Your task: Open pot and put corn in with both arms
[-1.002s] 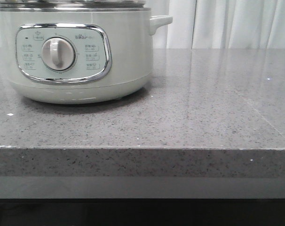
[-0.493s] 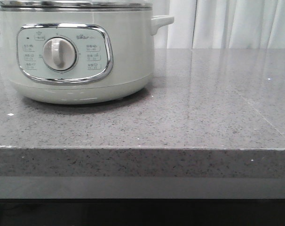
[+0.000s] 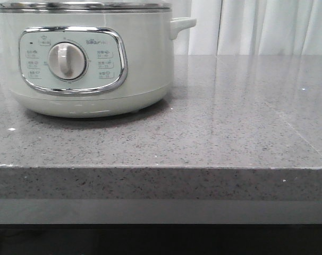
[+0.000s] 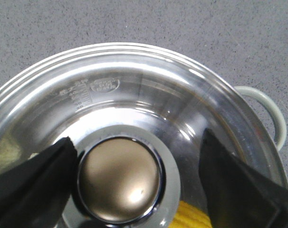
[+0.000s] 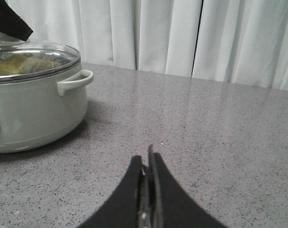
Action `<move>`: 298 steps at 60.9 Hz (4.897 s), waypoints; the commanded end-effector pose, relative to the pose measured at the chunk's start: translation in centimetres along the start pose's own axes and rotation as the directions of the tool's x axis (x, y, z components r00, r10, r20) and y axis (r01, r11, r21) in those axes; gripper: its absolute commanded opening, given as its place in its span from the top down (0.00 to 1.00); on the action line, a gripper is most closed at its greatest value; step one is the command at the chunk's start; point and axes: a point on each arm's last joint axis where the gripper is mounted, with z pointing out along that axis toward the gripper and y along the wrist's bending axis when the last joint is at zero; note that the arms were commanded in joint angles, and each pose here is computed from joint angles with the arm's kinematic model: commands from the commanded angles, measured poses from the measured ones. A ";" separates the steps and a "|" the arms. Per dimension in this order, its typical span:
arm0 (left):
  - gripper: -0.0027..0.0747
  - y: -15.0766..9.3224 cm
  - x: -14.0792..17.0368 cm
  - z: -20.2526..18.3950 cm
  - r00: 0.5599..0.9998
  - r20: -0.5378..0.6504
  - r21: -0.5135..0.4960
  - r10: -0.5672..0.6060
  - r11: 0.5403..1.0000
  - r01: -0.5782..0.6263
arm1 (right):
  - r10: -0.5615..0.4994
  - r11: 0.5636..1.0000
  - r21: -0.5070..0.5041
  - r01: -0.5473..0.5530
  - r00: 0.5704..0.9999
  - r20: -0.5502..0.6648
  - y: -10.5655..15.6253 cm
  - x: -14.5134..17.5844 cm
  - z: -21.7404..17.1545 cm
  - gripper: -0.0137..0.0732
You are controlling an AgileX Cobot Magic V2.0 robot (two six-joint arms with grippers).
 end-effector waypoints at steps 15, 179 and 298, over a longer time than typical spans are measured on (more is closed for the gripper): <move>0.30 -0.8 -1.4 -8.8 0.964 0.265 -0.002 0.012 1.000 -0.012 | -0.008 1.000 0.020 0.006 0.996 0.092 -0.2 -1.5 -0.1 0.93; 0.99 0.8 37.0 -10.9 0.710 0.704 -0.311 0.014 0.905 0.290 | -0.008 1.000 0.020 0.006 0.996 0.092 -0.2 -1.5 -0.1 0.93; 0.99 1.1 37.1 -11.0 0.706 0.708 -0.348 0.020 0.880 0.325 | 0.006 0.952 0.306 -0.013 1.000 0.022 -1.9 9.6 -0.1 0.93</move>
